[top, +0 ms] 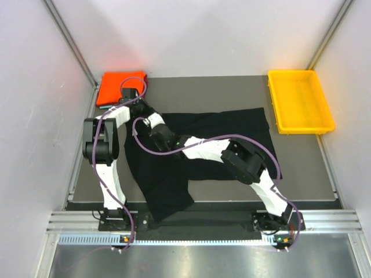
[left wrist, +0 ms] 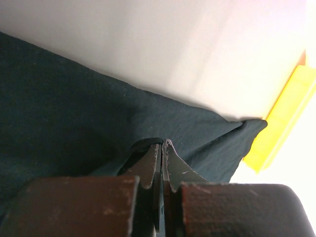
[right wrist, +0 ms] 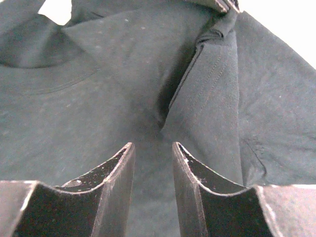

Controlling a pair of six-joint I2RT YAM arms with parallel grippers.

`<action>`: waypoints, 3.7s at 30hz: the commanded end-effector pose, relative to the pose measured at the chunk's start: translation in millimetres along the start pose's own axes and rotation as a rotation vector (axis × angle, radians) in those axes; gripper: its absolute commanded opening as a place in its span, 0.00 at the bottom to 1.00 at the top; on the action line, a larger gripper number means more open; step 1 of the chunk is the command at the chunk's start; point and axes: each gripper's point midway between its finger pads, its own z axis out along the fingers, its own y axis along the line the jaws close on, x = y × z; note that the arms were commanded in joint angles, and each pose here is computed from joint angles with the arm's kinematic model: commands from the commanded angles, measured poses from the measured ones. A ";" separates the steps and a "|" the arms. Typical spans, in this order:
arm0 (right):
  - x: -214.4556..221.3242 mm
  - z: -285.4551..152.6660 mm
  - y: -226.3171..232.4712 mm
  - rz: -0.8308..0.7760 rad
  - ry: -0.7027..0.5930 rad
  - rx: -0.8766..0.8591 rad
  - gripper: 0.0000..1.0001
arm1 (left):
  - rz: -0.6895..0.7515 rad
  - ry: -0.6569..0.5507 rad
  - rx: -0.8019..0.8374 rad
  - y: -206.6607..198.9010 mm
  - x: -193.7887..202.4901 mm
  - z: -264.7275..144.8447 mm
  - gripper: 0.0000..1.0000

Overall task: Fold and stack the t-shirts
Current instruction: Fold the tshirt

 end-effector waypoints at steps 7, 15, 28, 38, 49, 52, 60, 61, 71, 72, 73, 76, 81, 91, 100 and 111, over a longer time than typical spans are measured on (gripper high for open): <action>3.8 16.4 -22.7 0.016 0.036 0.171 0.38 | 0.027 -0.021 0.027 -7.1 -9.7 1.2 0.00; -10.5 11.9 -29.1 0.010 0.002 0.193 0.37 | 0.027 -0.029 0.034 -11.6 -12.5 1.1 0.00; -9.4 23.9 -27.9 0.025 -0.008 0.207 0.38 | 0.025 -0.031 -0.005 -2.5 -10.3 -1.4 0.00; -6.9 32.0 -36.5 0.002 -0.006 0.260 0.12 | 0.011 -0.026 -0.012 3.5 -4.2 -1.8 0.00; -59.1 -12.3 -27.1 0.022 -0.116 0.104 0.00 | 0.054 -0.046 -0.116 8.9 -11.0 -16.2 0.00; -57.2 -28.0 -28.9 0.021 -0.112 0.076 0.00 | 0.060 -0.068 -0.137 10.7 -11.5 -24.5 0.00; -44.6 -49.6 -26.3 0.038 -0.139 -0.005 0.00 | 0.060 -0.041 -0.187 22.5 11.6 -48.1 0.00; -44.6 -51.2 -25.5 0.042 -0.143 -0.014 0.00 | 0.061 -0.045 -0.203 25.7 13.4 -51.1 0.00; -24.8 -46.1 -14.2 0.120 -0.110 -0.053 0.03 | 0.070 -0.054 -0.226 34.2 29.4 -70.2 0.00; -24.0 -44.6 -10.8 0.132 -0.115 -0.068 0.07 | 0.073 -0.055 -0.222 33.8 29.3 -70.1 0.00; -21.7 -42.4 -10.0 0.151 -0.114 -0.069 0.10 | 0.072 -0.058 -0.217 31.8 28.2 -70.1 0.00; -20.5 -31.9 -4.7 0.177 -0.123 -0.066 0.19 | 0.059 -0.043 -0.201 27.6 27.5 -64.9 0.00; -13.1 -8.0 -6.9 0.159 -0.098 -0.001 0.29 | 0.052 -0.054 -0.171 15.1 12.0 -52.5 0.00; -24.3 13.0 -22.1 0.128 -0.091 0.101 0.28 | 0.047 -0.038 -0.148 5.2 -11.2 -20.2 0.00; -22.4 17.1 -32.4 0.097 -0.073 0.145 0.29 | 0.032 -0.022 -0.162 16.2 -9.3 -7.9 0.00; -11.4 35.3 -36.6 0.087 -0.019 0.151 0.31 | 0.034 -0.026 -0.172 19.5 -10.3 -5.7 0.00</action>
